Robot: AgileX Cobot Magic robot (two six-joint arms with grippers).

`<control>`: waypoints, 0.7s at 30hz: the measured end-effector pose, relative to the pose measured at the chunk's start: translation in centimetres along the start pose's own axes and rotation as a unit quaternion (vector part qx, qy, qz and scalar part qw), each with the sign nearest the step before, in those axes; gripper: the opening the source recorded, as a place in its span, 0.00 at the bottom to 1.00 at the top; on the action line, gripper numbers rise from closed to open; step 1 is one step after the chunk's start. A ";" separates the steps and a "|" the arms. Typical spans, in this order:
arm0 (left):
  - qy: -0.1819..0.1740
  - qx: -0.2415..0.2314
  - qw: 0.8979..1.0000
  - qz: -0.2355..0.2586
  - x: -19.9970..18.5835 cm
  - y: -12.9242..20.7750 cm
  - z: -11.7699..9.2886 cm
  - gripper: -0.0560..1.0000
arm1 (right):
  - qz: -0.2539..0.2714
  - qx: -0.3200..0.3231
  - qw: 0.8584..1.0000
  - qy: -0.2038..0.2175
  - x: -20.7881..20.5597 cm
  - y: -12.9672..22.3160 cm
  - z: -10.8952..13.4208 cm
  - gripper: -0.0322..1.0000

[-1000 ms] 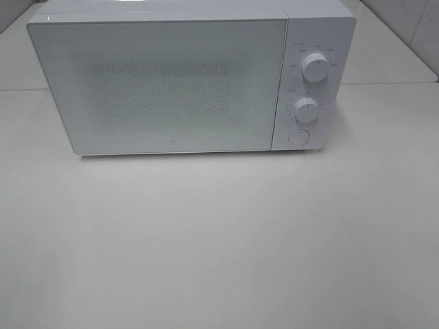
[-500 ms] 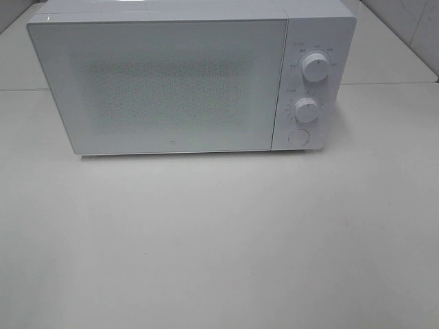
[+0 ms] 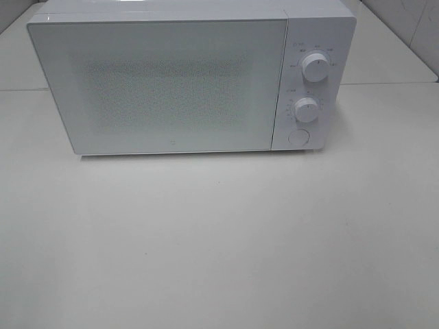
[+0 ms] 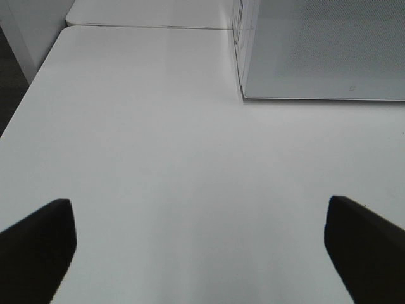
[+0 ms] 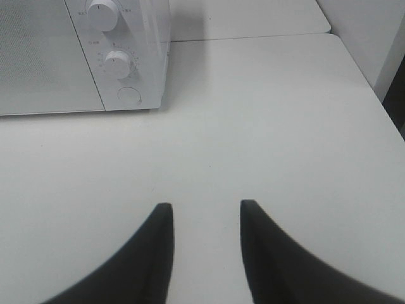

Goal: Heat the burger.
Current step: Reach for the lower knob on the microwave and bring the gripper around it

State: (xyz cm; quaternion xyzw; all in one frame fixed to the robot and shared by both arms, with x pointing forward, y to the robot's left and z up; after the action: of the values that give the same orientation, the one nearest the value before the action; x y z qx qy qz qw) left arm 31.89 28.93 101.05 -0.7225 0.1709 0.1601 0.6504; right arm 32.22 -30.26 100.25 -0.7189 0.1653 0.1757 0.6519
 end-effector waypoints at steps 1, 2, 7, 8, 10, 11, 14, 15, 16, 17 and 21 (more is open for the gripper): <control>0.000 0.000 1.000 0.000 0.0 0.0 0.0 0.99 | 0.000 0.000 1.000 0.000 0.0 0.0 0.0 0.40; 0.000 0.000 1.000 0.000 0.0 0.0 0.0 0.99 | 0.000 0.000 1.000 0.000 0.0 0.0 0.0 0.40; 0.000 0.000 1.000 0.000 0.0 0.0 0.0 0.99 | 0.000 0.000 1.000 0.000 0.0 0.0 0.0 0.50; 0.000 0.000 1.000 0.000 0.0 0.0 0.0 0.99 | 0.000 0.000 1.000 0.000 0.0 0.0 0.0 0.58; 0.000 0.000 1.000 0.000 0.0 0.0 0.0 0.99 | 0.000 0.000 1.000 0.000 0.0 0.0 0.0 0.64; 0.000 0.000 1.000 0.000 0.0 0.0 0.0 0.99 | 0.000 0.000 1.000 0.000 0.0 0.0 0.0 0.73; 0.000 0.000 1.000 0.000 0.0 0.0 0.0 0.99 | 0.000 0.000 1.000 0.000 0.0 0.0 0.0 0.83; 0.000 0.000 1.000 0.000 0.0 0.0 0.0 0.99 | 0.000 0.000 1.000 0.000 0.0 0.0 0.0 0.84; 0.000 0.000 1.000 0.000 0.0 0.0 0.0 0.99 | 0.000 0.000 1.000 0.000 0.0 0.0 0.0 0.84; 0.000 0.000 1.000 0.000 0.0 0.0 0.0 0.99 | -0.004 -0.003 1.000 0.005 0.0 -0.1 -0.2 0.84; 0.000 0.000 1.000 0.000 0.0 0.0 0.0 0.99 | -0.021 -0.013 0.999 0.024 -0.2 -0.9 -0.9 0.83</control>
State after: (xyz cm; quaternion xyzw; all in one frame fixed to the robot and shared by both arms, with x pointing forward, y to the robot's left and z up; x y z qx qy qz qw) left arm 31.89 28.93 101.05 -0.7225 0.1709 0.1601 0.6504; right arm 32.47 -31.09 101.25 -0.7345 0.1633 0.1463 0.6422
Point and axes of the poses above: a point on each arm's last joint axis where the gripper is mounted, x pointing out along that axis toward the gripper, z along the wrist's bending axis when the last joint is at zero, y = z × x, the point moved 10 cm from there along x, pointing out along that axis toward the gripper, and after that the axes turned 5 degrees about -x, right-handed, at the moved point
